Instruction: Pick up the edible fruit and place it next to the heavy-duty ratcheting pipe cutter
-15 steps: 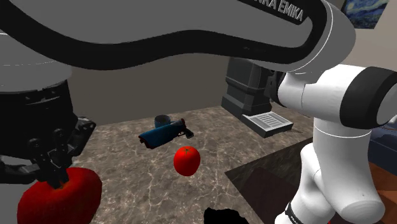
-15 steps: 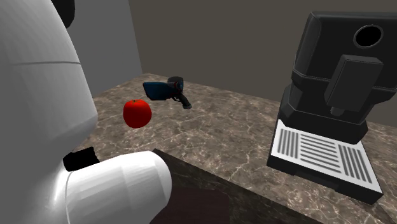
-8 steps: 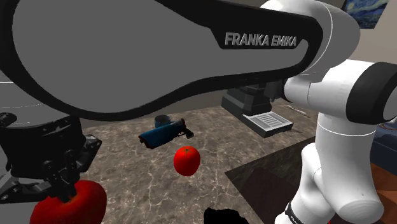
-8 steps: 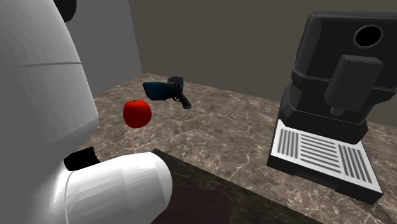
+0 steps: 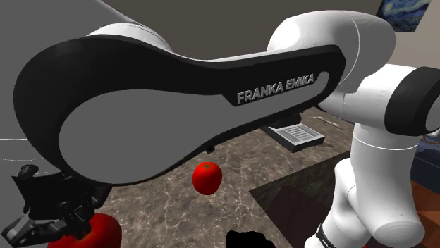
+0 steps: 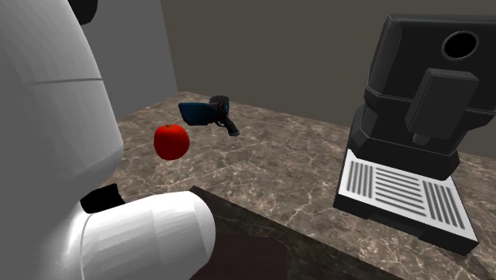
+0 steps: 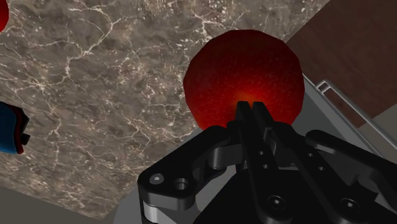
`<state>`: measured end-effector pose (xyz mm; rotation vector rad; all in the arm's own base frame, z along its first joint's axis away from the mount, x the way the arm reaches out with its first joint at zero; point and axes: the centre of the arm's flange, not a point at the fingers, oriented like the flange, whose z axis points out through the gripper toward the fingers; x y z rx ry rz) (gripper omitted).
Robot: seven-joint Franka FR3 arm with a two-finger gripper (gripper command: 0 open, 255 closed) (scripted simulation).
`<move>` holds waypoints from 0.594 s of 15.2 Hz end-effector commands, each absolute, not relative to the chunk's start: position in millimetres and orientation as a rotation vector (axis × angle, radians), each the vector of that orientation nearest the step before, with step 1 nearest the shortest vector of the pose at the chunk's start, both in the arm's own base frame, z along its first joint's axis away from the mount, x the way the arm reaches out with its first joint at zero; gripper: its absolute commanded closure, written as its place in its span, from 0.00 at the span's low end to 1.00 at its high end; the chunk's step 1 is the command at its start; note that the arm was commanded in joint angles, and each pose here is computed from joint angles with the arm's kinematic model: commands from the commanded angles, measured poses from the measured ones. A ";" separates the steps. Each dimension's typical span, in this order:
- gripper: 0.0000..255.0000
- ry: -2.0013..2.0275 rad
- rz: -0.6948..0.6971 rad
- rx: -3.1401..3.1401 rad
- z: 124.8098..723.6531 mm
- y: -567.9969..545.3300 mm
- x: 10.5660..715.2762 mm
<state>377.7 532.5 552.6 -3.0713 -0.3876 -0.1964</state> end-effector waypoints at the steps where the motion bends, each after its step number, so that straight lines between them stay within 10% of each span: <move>1: 1.00 -0.388 -0.197 -3.071 542.0 532.2 377.3; 9: 1.00 -0.388 -0.197 -3.071 499.8 532.2 377.3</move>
